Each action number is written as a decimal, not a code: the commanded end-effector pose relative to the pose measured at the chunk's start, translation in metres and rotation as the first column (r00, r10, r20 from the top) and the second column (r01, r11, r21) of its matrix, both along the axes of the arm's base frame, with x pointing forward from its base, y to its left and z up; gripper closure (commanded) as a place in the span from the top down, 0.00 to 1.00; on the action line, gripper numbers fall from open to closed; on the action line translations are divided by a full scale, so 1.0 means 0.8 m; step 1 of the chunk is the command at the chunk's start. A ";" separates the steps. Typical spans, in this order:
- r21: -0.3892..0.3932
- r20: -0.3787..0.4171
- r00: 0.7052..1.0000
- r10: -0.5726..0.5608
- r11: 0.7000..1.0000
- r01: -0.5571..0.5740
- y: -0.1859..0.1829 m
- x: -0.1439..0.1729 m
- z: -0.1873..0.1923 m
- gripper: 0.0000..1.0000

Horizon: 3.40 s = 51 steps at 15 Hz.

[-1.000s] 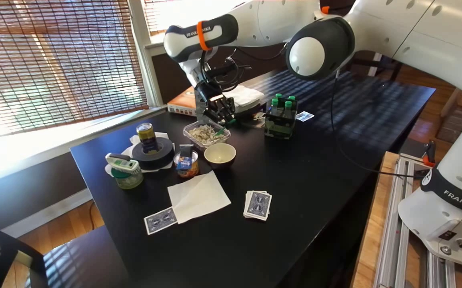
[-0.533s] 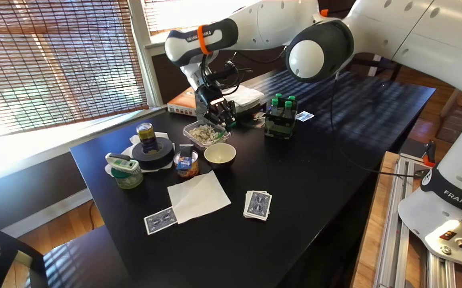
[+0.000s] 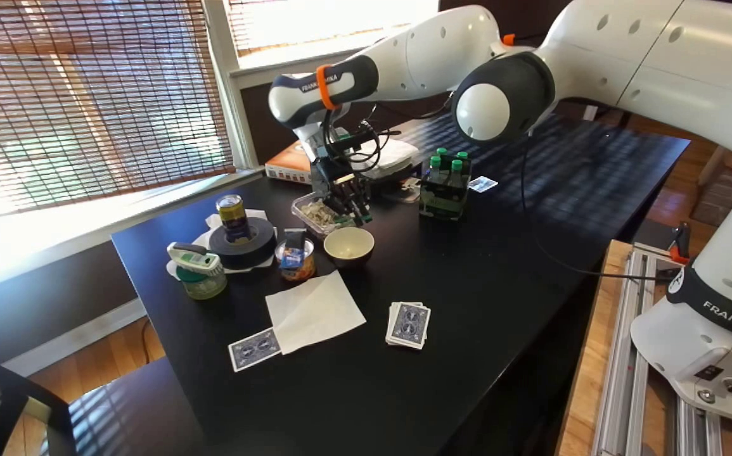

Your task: Use the green spoon to remove some contents from the clear container then place them back in the container.

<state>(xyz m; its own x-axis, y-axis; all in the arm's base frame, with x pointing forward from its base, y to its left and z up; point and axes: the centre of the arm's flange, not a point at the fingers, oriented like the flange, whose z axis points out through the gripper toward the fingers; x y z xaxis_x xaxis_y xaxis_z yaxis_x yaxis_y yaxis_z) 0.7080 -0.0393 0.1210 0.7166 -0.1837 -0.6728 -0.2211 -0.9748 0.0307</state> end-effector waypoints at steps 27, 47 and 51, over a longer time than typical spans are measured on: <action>-0.070 0.230 0.973 0.006 0.997 0.010 0.032 0.043 0.068 0.06; -0.063 0.235 0.968 0.083 0.996 -0.070 0.044 0.021 0.104 0.06; -0.083 0.224 0.956 0.187 0.982 -0.172 0.051 -0.014 0.112 0.06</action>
